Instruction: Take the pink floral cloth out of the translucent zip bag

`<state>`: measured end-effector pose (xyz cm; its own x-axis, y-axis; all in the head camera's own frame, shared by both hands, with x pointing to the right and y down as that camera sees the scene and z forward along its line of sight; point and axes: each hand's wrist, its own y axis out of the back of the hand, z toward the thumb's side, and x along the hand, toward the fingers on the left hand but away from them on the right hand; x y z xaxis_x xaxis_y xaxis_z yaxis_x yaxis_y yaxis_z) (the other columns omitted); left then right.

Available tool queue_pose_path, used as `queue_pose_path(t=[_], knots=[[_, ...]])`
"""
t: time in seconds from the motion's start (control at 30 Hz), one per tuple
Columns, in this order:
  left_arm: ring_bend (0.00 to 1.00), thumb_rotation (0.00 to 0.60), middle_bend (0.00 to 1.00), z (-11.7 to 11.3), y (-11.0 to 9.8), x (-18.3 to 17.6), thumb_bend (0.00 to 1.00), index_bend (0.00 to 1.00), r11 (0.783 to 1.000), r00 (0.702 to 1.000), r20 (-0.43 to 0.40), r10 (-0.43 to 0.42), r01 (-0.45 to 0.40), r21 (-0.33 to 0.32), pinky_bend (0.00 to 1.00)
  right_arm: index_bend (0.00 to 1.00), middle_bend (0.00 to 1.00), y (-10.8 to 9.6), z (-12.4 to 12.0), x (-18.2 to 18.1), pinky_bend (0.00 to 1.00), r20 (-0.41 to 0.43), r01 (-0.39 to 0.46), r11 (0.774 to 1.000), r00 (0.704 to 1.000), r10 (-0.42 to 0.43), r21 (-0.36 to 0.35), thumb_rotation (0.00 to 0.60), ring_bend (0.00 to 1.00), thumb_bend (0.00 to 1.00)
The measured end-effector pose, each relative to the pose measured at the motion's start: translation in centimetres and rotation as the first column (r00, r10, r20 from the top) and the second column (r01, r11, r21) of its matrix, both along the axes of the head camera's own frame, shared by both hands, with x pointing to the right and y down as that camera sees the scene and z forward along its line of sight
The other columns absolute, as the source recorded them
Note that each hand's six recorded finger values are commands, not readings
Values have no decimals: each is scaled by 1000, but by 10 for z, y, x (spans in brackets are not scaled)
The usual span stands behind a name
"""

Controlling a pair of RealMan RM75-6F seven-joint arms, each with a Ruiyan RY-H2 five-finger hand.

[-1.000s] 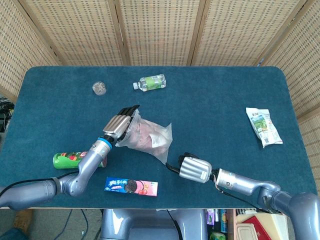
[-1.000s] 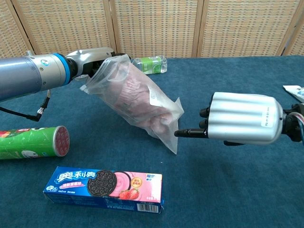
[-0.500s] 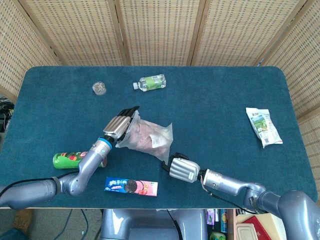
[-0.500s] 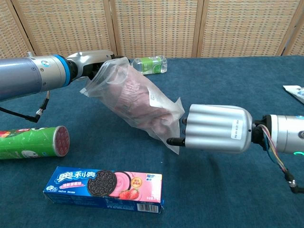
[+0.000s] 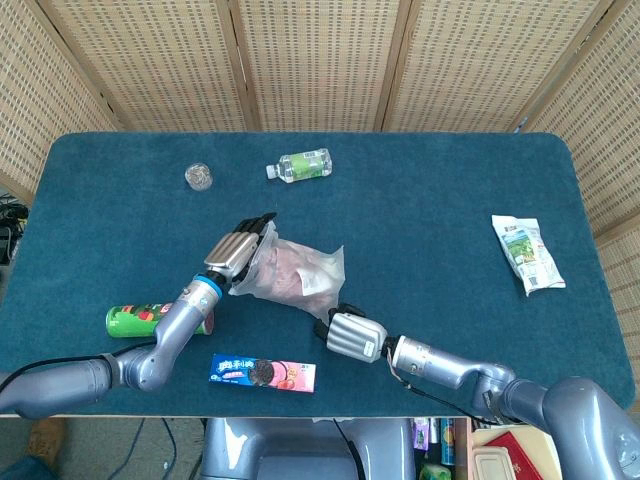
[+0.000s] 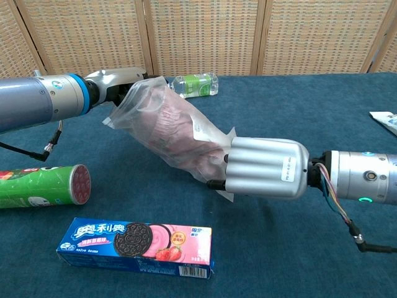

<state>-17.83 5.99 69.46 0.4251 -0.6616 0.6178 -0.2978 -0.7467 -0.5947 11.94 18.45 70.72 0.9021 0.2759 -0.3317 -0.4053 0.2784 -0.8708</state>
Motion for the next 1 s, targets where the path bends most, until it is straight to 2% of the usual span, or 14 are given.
queue_pose_path(t=[0.3,0.47,1.0], knots=[[0,600,0,0,1,1,538,667,1000,1000,-4,2,-2,2,0,334,732,3,3,-10,895,10,4,1000,1000,-4,-9,600,670,116],[0,600,0,0,1,-1,538,667,1000,1000,-3,0,0,3,0,421,733,0,3,-15,895,16,-5,1000,1000,6,-11,600,669,183],[0,600,0,-1,-2,-4,538,667,1000,1000,-7,-10,10,-4,0,424,733,-6,8,-24,895,17,-33,999,999,34,-32,600,670,214]])
